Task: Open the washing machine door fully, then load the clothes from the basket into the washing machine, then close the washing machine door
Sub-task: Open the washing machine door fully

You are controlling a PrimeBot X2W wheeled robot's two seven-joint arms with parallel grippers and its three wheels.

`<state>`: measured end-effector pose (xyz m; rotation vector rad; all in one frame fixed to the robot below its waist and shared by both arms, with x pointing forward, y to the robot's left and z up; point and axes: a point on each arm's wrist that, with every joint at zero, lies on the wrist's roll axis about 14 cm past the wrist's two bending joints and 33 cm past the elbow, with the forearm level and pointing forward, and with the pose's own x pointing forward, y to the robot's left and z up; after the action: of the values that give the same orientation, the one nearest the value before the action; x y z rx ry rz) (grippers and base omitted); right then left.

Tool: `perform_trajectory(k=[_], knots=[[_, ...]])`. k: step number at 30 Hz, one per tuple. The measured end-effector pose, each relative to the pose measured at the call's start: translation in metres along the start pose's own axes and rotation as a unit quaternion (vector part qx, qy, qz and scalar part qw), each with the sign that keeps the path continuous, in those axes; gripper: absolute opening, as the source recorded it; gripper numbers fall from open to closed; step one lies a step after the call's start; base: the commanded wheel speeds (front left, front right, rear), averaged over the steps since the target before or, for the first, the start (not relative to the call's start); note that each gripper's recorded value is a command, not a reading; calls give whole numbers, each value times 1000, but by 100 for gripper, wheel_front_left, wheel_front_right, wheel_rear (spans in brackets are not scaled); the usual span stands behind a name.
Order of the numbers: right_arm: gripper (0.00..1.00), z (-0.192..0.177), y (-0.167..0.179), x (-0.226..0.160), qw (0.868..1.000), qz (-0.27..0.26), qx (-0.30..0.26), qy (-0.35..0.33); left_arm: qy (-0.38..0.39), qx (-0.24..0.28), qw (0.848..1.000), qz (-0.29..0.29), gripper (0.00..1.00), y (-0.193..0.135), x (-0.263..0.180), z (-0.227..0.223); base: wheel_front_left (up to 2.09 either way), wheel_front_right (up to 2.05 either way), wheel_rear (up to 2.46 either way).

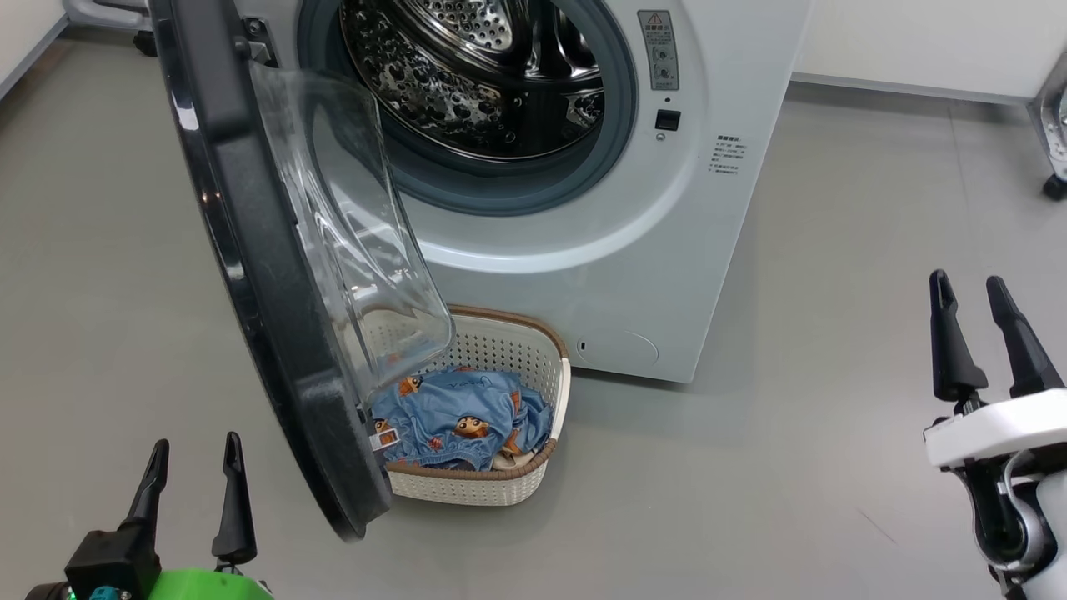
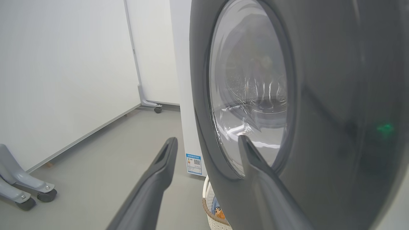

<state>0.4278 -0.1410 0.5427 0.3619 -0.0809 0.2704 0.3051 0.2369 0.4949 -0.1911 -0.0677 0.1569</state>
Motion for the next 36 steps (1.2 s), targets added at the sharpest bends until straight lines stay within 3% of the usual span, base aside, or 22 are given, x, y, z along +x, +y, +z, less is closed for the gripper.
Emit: perform_trajectory(k=[12, 24, 36], knots=[[100, 8, -28, -41, 991, -57, -118, -15, 5, 0, 1000, -15, 100, -8, 5, -3, 0, 0, 0], [100, -29, -46, -97, 984, -131, -115, 33, 15, 2, 1000, -18, 100, -10, 6, -9, 0, 0, 0], [100, -30, -58, -113, 978, -165, -126, 34, 17, 6, 1000, -23, 100, -12, 7, -10, 0, 0, 0]])
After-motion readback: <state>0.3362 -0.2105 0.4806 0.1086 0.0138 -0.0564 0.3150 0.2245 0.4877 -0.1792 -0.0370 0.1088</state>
